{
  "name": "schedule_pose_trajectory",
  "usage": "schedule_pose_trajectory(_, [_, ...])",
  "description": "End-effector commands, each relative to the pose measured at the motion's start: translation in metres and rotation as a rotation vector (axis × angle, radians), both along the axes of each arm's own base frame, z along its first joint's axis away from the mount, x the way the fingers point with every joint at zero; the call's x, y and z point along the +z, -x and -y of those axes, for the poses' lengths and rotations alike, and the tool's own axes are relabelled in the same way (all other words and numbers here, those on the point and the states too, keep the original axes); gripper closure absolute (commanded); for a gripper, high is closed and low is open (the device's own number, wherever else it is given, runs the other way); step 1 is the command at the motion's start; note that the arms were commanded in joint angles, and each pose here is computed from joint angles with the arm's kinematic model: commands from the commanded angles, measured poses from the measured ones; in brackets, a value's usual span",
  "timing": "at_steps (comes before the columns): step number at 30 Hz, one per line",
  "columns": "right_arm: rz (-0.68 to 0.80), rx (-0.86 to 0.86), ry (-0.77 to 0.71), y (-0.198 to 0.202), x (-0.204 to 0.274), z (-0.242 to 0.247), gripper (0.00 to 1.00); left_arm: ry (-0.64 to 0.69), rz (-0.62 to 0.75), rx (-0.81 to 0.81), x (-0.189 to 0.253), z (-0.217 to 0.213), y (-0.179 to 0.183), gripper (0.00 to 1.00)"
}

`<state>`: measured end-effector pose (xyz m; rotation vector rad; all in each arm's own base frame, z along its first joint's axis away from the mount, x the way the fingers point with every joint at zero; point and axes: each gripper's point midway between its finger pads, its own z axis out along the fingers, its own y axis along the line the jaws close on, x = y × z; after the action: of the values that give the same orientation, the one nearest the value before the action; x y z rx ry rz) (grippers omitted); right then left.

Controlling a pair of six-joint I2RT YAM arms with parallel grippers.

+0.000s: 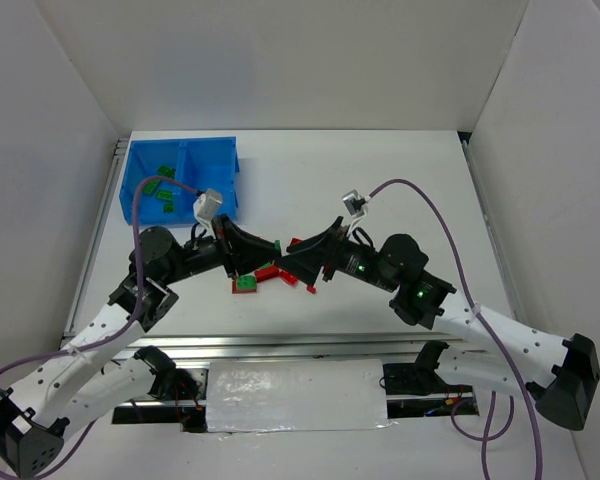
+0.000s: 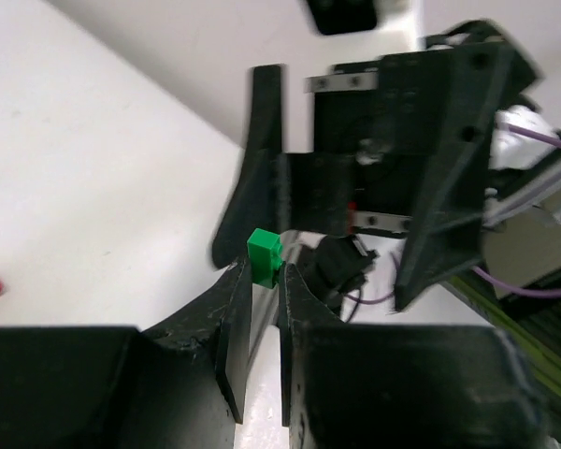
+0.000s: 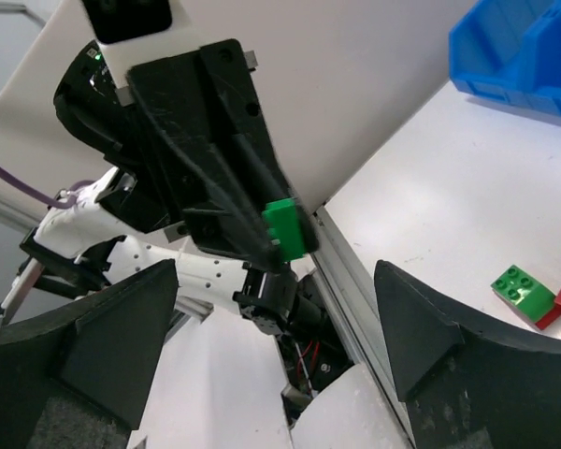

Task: Sort the legos into containers by color

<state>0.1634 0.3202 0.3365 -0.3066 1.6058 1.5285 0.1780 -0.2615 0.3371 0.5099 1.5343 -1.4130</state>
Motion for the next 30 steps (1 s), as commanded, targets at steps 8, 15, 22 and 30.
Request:
schedule_pose_trajectory(8, [0.064,-0.282,-0.018,-0.02,0.023,0.073,0.01,-0.265,-0.283,0.802,-0.032,-0.092,-0.127,1.0])
schedule_pose_trajectory(15, [0.021,-0.379,0.06,-0.027,0.008,0.091,0.01,-0.324,-0.578,1.404,-0.069,-0.257,-0.244,1.0])
schedule_pose_trajectory(22, [0.011,-0.375,0.143,-0.03,-0.013,0.089,0.01,-0.381,-0.731,1.535,-0.118,-0.34,-0.326,0.96])
schedule_pose_trajectory(30, [0.006,-0.35,0.179,-0.036,-0.019,0.078,0.01,-0.398,-0.85,1.543,-0.148,-0.366,-0.348,0.11])
